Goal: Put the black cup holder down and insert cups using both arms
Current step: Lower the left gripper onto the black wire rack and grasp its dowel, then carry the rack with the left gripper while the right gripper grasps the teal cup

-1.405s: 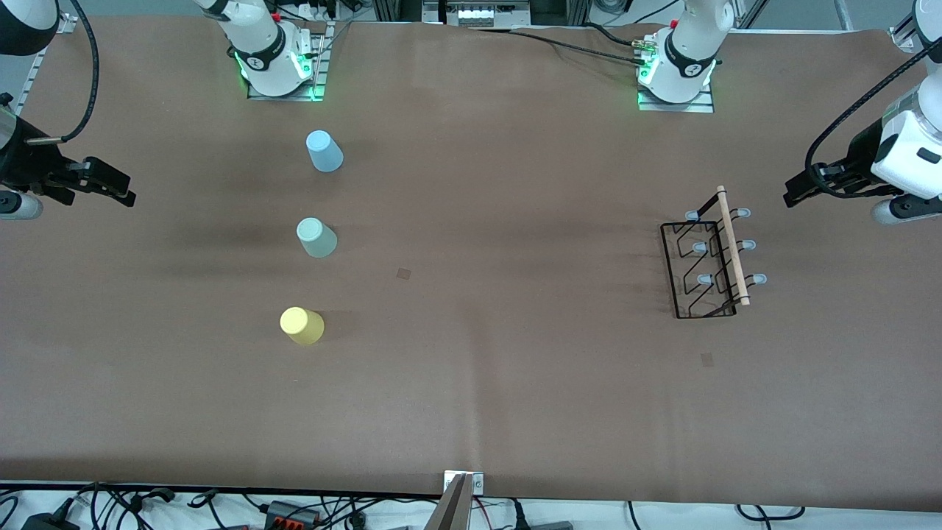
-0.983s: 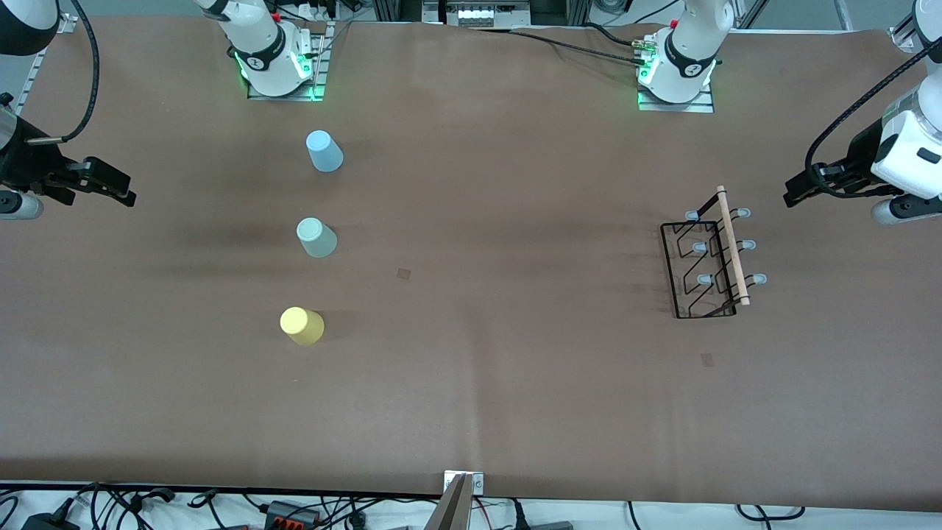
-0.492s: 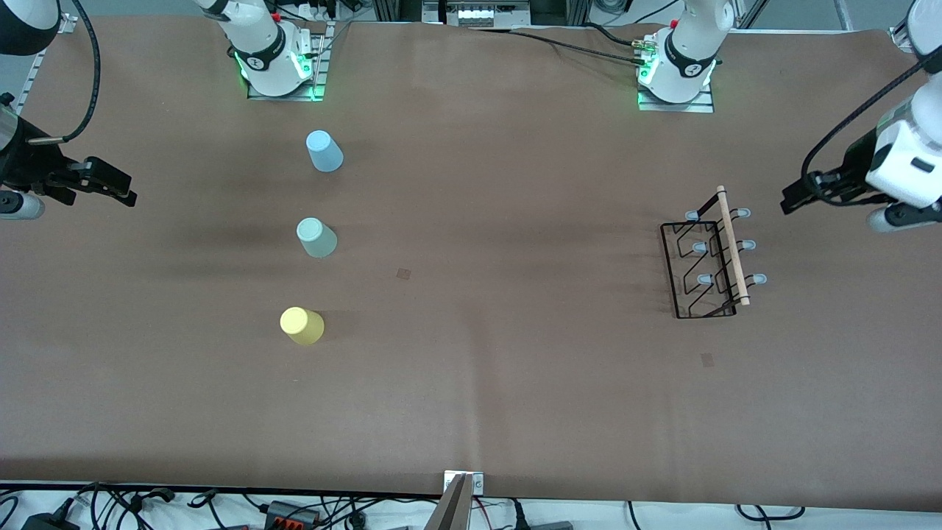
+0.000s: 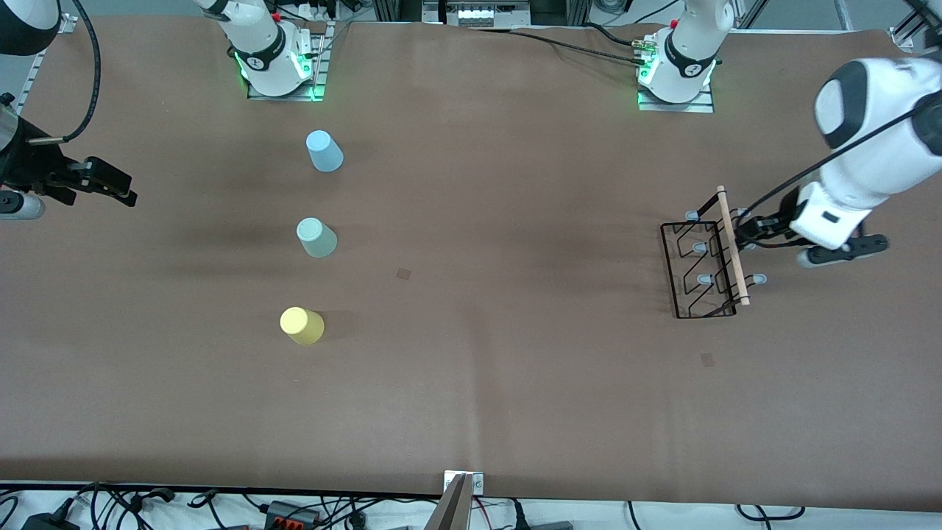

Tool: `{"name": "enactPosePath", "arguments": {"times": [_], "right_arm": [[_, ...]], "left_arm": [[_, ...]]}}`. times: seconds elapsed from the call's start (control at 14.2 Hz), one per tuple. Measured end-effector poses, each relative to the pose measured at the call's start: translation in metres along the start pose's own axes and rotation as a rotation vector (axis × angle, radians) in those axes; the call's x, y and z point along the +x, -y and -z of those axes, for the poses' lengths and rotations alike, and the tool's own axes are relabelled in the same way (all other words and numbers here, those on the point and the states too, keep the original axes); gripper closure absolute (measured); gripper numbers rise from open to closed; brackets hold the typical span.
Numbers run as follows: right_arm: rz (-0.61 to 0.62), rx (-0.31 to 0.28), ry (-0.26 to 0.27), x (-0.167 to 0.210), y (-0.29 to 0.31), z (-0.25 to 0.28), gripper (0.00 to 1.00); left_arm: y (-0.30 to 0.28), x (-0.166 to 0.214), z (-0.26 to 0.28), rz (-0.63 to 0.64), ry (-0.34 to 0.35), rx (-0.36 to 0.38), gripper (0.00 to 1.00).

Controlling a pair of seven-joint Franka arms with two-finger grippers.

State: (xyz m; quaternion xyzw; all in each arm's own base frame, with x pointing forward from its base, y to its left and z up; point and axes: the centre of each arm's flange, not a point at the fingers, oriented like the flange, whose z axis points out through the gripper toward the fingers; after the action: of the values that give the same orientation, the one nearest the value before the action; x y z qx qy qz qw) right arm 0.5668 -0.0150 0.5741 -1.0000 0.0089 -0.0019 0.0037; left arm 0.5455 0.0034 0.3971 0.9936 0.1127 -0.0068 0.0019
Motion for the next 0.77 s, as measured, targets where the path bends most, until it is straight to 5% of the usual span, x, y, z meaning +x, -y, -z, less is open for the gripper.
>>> {"name": "enactPosePath", "arguments": {"times": [0.56,0.77], "right_arm": [[0.002,0.000,0.049,0.006,0.001,-0.025,0.00],[0.025,-0.001,0.104,0.021,0.015,-0.065,0.00]], "left_arm": [[0.001,-0.002,-0.056,-0.003,0.060,-0.007,0.04],[0.001,-0.002,-0.063,-0.004,0.074,-0.007,0.30]]}}
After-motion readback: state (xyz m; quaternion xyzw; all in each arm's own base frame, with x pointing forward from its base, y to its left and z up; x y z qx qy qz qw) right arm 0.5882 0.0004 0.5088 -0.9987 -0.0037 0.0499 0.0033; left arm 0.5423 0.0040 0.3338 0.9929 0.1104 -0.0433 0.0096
